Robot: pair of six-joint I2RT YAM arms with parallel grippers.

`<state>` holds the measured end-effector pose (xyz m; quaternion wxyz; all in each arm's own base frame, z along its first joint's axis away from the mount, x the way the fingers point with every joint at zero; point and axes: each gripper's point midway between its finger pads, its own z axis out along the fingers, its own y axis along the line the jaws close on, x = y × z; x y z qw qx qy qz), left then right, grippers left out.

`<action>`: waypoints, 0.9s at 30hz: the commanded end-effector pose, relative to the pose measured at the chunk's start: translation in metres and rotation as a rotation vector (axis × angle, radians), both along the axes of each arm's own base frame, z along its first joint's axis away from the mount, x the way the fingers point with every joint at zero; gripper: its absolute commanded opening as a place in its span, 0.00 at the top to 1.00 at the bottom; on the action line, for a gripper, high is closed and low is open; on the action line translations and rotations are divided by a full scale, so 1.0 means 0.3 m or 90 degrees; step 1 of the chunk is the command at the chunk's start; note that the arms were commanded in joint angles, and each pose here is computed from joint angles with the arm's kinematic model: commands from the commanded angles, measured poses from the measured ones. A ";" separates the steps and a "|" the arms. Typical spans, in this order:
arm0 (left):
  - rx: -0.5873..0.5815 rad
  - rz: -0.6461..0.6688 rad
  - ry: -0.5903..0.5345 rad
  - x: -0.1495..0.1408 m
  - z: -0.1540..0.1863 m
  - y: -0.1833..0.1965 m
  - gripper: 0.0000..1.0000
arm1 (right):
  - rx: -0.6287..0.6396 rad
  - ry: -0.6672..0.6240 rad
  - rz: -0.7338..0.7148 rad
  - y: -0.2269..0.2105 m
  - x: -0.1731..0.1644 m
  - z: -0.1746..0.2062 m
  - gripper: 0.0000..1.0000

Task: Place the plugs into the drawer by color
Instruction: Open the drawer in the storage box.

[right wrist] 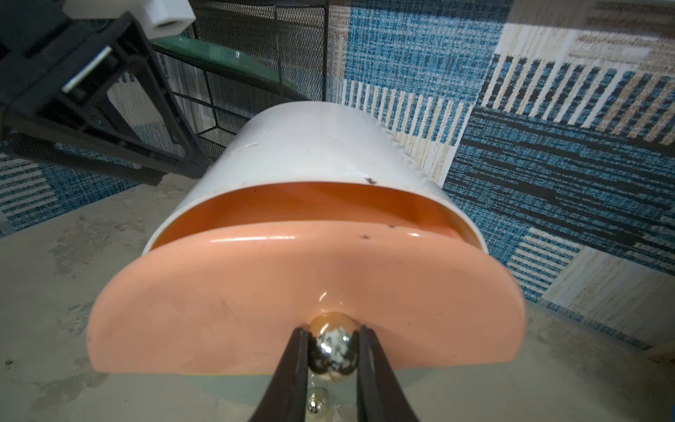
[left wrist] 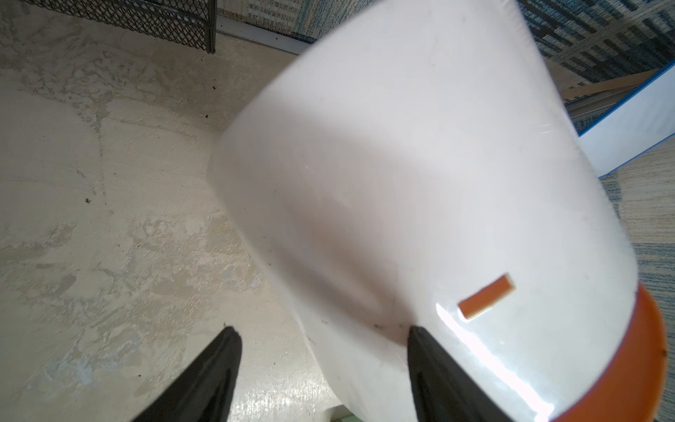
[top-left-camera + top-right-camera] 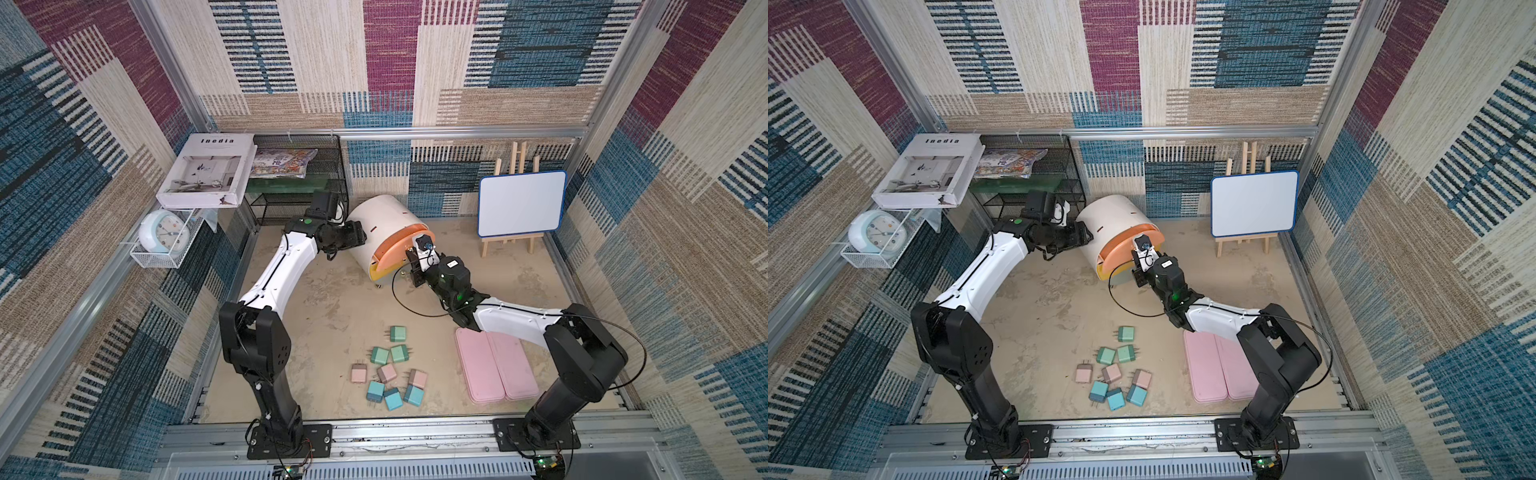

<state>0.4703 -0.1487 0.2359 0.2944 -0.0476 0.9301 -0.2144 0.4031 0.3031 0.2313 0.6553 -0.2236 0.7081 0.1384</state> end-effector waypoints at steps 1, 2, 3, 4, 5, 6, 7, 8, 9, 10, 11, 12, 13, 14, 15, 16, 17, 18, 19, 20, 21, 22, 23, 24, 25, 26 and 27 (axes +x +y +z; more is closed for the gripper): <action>-0.008 -0.005 0.004 -0.002 0.000 -0.006 0.24 | 0.020 0.009 0.016 0.003 -0.048 0.007 0.87; -0.009 -0.005 0.003 -0.002 -0.001 -0.007 0.24 | 0.021 0.011 0.016 0.000 -0.059 0.007 0.86; -0.010 -0.005 0.003 -0.001 0.000 -0.007 0.24 | 0.021 0.014 0.016 -0.003 -0.070 0.004 0.86; -0.011 -0.006 0.005 -0.001 -0.003 -0.009 0.24 | 0.020 0.017 0.017 -0.006 -0.080 0.004 0.86; -0.012 -0.007 0.005 0.000 -0.004 -0.010 0.24 | 0.020 0.020 0.016 -0.010 -0.087 0.005 0.85; -0.013 -0.007 0.006 0.000 -0.005 -0.011 0.24 | 0.020 0.023 0.016 -0.014 -0.096 0.004 0.85; -0.013 -0.007 0.006 0.000 -0.005 -0.011 0.24 | 0.021 0.025 0.016 -0.017 -0.102 0.004 0.85; -0.014 -0.007 0.007 0.000 -0.005 -0.012 0.24 | 0.020 0.026 0.017 -0.020 -0.109 0.004 0.84; -0.014 -0.007 0.006 0.000 -0.004 -0.012 0.24 | 0.020 0.027 0.017 -0.022 -0.117 0.005 0.84; -0.014 -0.006 0.007 0.000 -0.005 -0.012 0.24 | 0.020 0.028 0.018 -0.024 -0.122 0.006 0.84; -0.014 -0.006 0.006 0.000 -0.004 -0.011 0.24 | 0.019 0.028 0.018 -0.026 -0.126 0.007 0.83; -0.013 -0.006 0.006 0.000 -0.005 -0.011 0.24 | 0.019 0.028 0.017 -0.029 -0.128 0.008 0.83; -0.012 -0.005 0.006 0.001 -0.005 -0.010 0.24 | 0.018 0.029 0.018 -0.029 -0.129 0.007 0.82; -0.012 -0.005 0.006 0.001 -0.005 -0.010 0.24 | 0.017 0.031 0.019 -0.028 -0.133 0.005 0.81; -0.013 -0.004 0.006 0.001 -0.005 -0.010 0.24 | 0.017 0.032 0.020 -0.028 -0.133 0.002 0.80; -0.013 -0.004 0.006 0.001 -0.006 -0.010 0.24 | 0.015 0.034 0.020 -0.027 -0.132 -0.004 0.79; -0.013 -0.004 0.006 0.000 -0.005 -0.009 0.24 | 0.013 0.037 0.020 -0.025 -0.131 -0.008 0.78; -0.013 -0.005 0.006 -0.001 -0.004 -0.010 0.24 | 0.010 0.039 0.020 -0.022 -0.128 -0.014 0.76; -0.013 -0.005 0.007 -0.001 -0.005 -0.010 0.24 | 0.007 0.041 0.020 -0.020 -0.126 -0.018 0.75; -0.013 -0.005 0.006 -0.002 -0.003 -0.010 0.24 | 0.005 0.044 0.020 -0.018 -0.124 -0.022 0.73; -0.013 -0.005 0.006 -0.002 -0.004 -0.010 0.24 | 0.007 0.046 0.022 -0.016 -0.125 -0.017 0.72; -0.013 -0.005 0.005 -0.002 -0.001 -0.010 0.24 | 0.007 0.047 0.024 -0.016 -0.127 -0.016 0.70; -0.013 -0.005 0.004 -0.003 0.000 -0.009 0.24 | 0.010 0.047 0.026 -0.017 -0.130 -0.007 0.66; -0.013 -0.005 0.003 -0.004 0.004 -0.009 0.24 | 0.014 0.046 0.025 -0.019 -0.134 0.005 0.63; -0.013 -0.005 0.001 -0.005 0.008 -0.008 0.24 | 0.016 0.045 0.026 -0.022 -0.136 0.019 0.58; -0.014 -0.005 -0.001 -0.006 0.013 -0.008 0.24 | 0.019 0.041 0.024 -0.028 -0.139 0.037 0.54; -0.013 -0.005 -0.005 -0.007 0.022 -0.007 0.24 | 0.021 0.037 0.022 -0.034 -0.143 0.059 0.50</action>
